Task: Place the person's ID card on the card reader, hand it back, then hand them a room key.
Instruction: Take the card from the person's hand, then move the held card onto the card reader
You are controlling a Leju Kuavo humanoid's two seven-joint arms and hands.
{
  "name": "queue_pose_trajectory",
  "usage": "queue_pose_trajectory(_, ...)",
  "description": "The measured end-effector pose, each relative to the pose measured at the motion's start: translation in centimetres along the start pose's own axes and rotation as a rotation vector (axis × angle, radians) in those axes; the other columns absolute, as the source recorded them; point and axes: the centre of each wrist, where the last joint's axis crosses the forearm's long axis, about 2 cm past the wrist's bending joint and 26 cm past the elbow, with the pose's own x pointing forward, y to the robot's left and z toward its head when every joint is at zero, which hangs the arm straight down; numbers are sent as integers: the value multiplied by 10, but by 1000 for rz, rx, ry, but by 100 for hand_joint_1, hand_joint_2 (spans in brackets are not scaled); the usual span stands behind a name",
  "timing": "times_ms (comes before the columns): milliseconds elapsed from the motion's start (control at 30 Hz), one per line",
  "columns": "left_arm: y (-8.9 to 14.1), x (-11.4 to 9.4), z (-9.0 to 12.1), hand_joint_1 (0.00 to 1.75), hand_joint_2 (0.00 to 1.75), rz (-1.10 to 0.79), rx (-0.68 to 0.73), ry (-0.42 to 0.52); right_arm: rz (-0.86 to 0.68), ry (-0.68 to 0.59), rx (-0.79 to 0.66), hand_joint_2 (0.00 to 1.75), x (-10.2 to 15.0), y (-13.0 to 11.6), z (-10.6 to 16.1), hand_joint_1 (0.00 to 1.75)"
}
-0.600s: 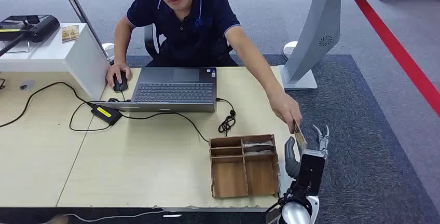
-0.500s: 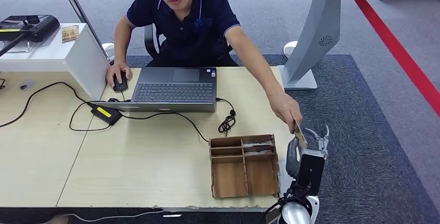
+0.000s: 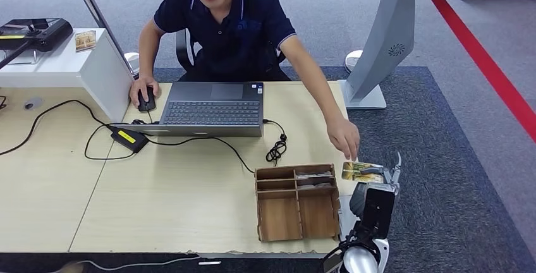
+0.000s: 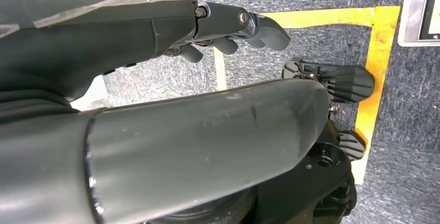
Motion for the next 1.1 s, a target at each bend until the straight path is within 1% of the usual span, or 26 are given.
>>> queue_pose_trajectory(433,0,0,0,0,0,5,2,0,44,4,23,175,-4,-2,5,175)
queue_pose_trajectory(733,0,0,0,0,0,8,2,0,164,3,68,175,-20,-10,13,175)
queue_pose_trajectory(1100,0,0,0,0,0,14,4,-1,264,45,89,175,-40,-21,22,175)
